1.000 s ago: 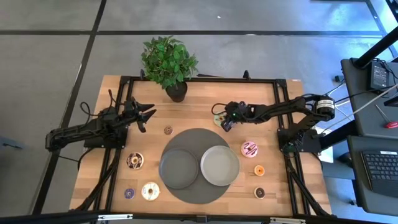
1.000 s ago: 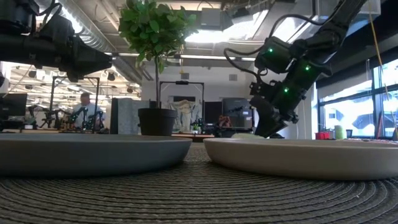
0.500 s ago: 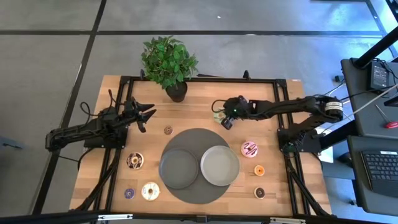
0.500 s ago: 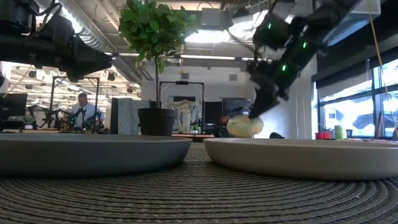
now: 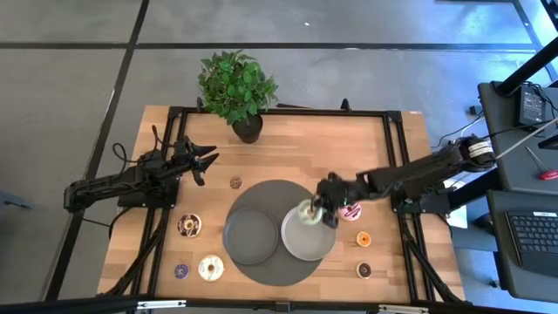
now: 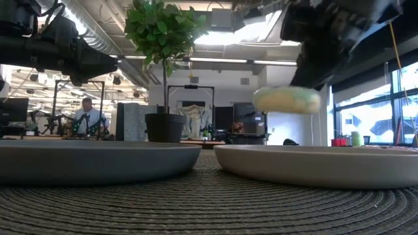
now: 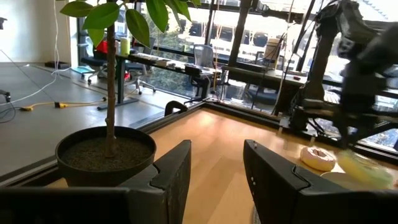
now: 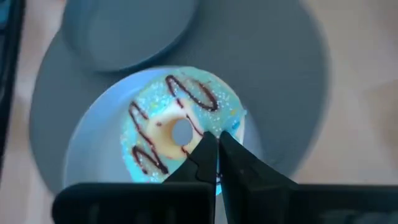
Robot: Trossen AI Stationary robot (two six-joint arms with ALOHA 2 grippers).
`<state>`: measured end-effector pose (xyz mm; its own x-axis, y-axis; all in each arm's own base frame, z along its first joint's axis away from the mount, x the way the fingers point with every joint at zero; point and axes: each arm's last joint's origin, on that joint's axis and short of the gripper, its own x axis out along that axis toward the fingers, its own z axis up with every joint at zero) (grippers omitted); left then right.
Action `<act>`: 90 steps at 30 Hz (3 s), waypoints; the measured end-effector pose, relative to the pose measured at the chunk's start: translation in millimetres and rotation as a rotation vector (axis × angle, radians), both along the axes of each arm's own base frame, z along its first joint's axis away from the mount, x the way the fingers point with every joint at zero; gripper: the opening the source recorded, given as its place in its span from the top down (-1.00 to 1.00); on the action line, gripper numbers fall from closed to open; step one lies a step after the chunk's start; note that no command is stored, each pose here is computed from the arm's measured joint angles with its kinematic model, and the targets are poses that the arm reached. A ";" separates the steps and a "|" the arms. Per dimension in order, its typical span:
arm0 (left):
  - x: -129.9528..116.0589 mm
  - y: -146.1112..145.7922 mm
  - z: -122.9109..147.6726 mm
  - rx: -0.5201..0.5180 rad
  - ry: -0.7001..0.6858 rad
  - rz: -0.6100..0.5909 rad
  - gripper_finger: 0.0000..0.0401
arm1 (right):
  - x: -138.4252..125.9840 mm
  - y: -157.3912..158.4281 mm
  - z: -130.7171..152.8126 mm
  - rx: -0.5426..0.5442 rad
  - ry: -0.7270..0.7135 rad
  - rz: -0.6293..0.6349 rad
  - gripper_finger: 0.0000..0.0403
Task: Pick & Place donuts
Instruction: Put the blue donut on the light gray plate, then put the purple donut on the light gray plate
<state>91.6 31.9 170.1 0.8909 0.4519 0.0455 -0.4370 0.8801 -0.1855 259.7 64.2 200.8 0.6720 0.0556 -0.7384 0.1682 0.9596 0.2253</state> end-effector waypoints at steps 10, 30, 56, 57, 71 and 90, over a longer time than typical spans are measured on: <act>0.0 0.0 0.1 -0.002 -0.001 -0.001 0.29 | 10.8 19.0 -32.0 -0.086 0.044 -0.093 0.97; 0.0 0.0 0.1 -0.002 -0.001 -0.002 0.29 | 9.4 19.1 -40.8 -0.096 0.108 -0.072 0.62; 0.8 0.2 -0.9 -0.005 0.011 -0.002 0.29 | -75.5 -11.7 -16.0 -0.045 0.534 -0.582 0.49; 0.8 0.2 -0.9 -0.005 0.011 -0.002 0.29 | -76.4 -11.5 -18.3 -0.027 0.541 -0.588 0.49; 0.7 0.2 -0.9 -0.005 0.011 -0.002 0.29 | -79.3 -10.4 -41.0 0.063 0.526 -0.557 0.49; 0.7 0.2 -0.8 -0.005 0.011 -0.001 0.29 | -84.3 -11.2 -54.7 0.083 0.530 -0.520 0.83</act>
<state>92.3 32.1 169.3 0.8919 0.4510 0.0340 -0.4379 0.8798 -0.1848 175.4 53.0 146.1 0.1822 -0.1030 -0.9778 0.7021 0.7099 0.0560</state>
